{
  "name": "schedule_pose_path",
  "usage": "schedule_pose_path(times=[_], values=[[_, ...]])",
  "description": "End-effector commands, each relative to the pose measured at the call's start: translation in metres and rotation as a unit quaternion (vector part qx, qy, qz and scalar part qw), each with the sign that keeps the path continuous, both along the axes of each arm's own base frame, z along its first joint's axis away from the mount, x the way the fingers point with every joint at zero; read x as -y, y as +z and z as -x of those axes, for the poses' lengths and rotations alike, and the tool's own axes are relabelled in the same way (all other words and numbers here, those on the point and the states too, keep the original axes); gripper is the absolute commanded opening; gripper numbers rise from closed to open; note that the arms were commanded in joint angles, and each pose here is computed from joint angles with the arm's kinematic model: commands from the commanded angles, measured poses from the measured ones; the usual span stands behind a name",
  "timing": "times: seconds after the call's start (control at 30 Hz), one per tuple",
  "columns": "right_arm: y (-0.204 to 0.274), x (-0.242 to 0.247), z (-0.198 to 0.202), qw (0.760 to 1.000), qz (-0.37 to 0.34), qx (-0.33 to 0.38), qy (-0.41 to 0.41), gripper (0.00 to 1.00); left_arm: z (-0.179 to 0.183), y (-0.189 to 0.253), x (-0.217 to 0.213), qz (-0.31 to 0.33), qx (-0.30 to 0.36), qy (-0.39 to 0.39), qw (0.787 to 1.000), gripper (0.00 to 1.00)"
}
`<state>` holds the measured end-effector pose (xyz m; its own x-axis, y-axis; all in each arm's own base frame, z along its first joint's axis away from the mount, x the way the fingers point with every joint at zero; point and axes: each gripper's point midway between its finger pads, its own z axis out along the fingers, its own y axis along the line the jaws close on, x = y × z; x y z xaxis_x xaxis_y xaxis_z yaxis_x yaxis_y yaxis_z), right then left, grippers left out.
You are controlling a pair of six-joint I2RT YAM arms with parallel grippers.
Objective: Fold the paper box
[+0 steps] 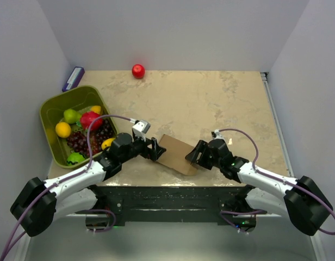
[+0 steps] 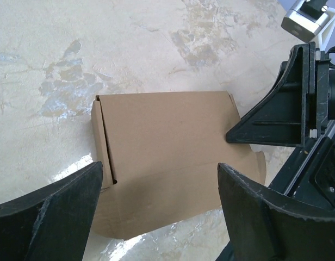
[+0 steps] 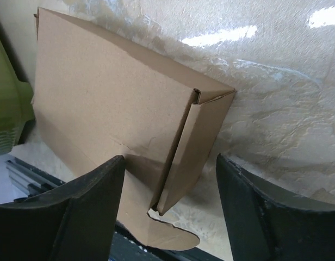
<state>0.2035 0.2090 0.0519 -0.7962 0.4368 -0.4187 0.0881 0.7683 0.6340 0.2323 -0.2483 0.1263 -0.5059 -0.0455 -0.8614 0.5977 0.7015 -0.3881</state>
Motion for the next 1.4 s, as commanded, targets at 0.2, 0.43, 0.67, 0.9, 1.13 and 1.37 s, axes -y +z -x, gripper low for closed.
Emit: schedule_pose_path(times=[0.2, 0.43, 0.67, 0.9, 1.13, 1.37], values=[[0.000, -0.003, -0.009, 0.998, -0.051, -0.013, -0.018, 0.43, -0.006, 0.022, -0.005, -0.012, 0.046, -0.002, 0.999, 0.90], [0.009, -0.002, -0.013, 0.998, -0.064, -0.011, -0.004, 0.05, -0.001, 0.029, -0.008, -0.008, 0.064, -0.010, 0.998, 0.91], [0.012, -0.003, -0.016, 0.998, -0.058, -0.014, 0.028, 0.00, 0.006, 0.037, -0.010, 0.007, 0.060, -0.012, 0.998, 0.91], [0.016, 0.003, -0.022, 0.997, -0.053, -0.006, 0.053, 0.00, 0.007, 0.045, -0.016, 0.011, 0.064, 0.001, 0.998, 0.93], [0.027, 0.002, -0.021, 0.991, -0.079, -0.023, 0.108, 0.00, 0.012, 0.040, -0.011, 0.004, 0.047, -0.017, 0.999, 0.96], [0.034, 0.000, -0.014, 0.978, -0.123, -0.061, 0.157, 0.00, 0.027, 0.078, -0.004, -0.002, 0.056, -0.075, 0.996, 0.99]])
